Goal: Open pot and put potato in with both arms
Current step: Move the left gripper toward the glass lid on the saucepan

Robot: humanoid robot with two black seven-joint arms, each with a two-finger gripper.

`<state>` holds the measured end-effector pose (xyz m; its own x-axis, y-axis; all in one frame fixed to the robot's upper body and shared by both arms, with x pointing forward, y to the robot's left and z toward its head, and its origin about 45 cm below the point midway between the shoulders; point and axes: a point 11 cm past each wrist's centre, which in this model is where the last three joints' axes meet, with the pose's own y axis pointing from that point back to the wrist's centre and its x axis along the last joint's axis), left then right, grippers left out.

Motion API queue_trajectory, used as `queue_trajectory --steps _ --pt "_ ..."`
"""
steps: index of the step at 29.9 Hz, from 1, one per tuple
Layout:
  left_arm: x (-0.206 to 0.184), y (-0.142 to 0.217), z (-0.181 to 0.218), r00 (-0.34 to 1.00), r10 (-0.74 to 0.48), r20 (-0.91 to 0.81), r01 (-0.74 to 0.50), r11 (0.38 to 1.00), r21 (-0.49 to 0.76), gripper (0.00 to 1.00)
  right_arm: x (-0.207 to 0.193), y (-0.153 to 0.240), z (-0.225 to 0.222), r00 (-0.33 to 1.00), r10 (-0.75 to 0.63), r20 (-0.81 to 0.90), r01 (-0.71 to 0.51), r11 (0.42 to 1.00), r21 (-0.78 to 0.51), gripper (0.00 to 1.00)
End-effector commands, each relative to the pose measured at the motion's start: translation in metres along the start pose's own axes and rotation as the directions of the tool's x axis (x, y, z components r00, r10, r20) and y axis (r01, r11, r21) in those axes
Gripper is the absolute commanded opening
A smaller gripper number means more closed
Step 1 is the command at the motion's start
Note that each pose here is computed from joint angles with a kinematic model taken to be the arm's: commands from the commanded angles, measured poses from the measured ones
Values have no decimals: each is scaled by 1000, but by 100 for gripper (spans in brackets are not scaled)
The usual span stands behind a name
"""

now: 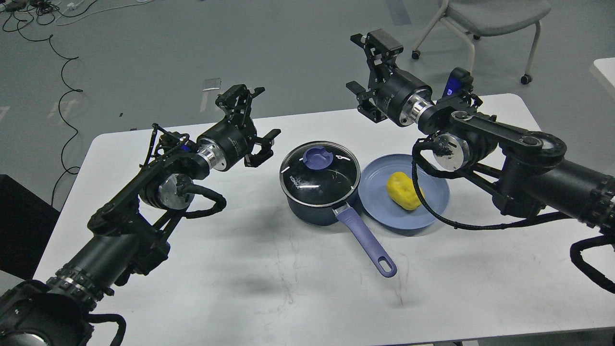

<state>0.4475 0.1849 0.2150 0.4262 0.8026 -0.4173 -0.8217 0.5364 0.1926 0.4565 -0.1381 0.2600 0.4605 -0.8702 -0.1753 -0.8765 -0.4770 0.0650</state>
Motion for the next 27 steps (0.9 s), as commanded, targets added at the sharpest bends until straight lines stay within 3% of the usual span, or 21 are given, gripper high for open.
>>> queue_trajectory --steps 1,23,27 --pt "2 1 2 1000 4 3 -4 1000 -5 98 -4 -1 1 1000 -7 4 7 1000 -1 100" --pt "7 4 28 1000 11 -20 -12 997 -78 98 28 12 -16 999 39 -38 -37 999 40 100" --pt "5 9 45 996 5 95 3 996 -87 98 45 18 -23 996 73 -46 -71 996 51 100"
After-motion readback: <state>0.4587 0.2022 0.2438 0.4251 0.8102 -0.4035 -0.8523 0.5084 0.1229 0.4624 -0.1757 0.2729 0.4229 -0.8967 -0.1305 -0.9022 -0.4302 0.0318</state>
